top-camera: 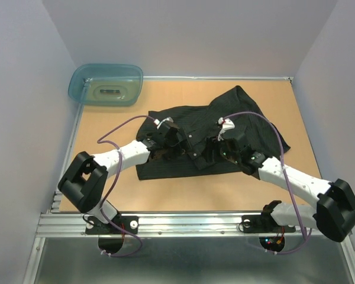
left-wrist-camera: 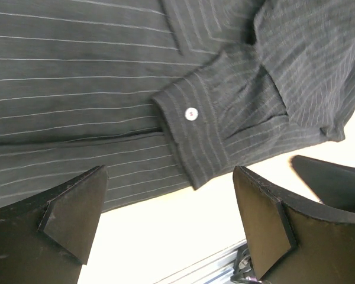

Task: Fold and stack the long sleeve shirts
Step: Flatten the shirt out

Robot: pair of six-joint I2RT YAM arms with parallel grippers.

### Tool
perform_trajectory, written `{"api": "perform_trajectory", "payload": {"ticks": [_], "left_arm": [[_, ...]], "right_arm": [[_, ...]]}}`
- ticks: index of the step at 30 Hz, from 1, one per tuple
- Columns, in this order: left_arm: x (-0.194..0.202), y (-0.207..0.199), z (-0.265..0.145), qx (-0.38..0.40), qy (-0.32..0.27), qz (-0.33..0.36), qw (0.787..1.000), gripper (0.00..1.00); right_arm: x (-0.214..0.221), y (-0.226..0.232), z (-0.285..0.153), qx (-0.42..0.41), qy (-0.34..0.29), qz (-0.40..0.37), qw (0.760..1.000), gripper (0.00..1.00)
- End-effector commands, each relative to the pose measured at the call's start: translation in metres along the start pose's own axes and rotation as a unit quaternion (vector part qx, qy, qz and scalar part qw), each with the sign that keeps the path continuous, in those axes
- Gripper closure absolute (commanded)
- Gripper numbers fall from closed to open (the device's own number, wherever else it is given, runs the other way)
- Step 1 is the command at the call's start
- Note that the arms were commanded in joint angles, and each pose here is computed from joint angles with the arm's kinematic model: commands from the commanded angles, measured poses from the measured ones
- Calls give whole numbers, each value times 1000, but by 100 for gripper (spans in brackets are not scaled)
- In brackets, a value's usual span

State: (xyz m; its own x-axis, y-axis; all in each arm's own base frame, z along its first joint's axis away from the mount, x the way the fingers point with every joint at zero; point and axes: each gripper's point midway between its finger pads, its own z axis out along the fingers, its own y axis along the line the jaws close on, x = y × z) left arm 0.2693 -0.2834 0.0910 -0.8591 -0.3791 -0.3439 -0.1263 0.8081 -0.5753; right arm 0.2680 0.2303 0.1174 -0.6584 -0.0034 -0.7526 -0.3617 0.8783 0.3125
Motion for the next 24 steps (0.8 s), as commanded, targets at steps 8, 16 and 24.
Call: {"api": "perform_trajectory", "payload": {"ticks": [8, 16, 24], "left_arm": [[9, -25, 40, 3, 23, 16, 1000, 13], [18, -22, 61, -13, 35, 31, 999, 30], [21, -17, 70, -24, 39, 35, 998, 36]], "right_arm": [[-20, -60, -41, 167, -92, 59, 980, 15], [7, -90, -50, 228, -84, 133, 961, 0], [14, -105, -50, 236, -75, 157, 956, 0]]}}
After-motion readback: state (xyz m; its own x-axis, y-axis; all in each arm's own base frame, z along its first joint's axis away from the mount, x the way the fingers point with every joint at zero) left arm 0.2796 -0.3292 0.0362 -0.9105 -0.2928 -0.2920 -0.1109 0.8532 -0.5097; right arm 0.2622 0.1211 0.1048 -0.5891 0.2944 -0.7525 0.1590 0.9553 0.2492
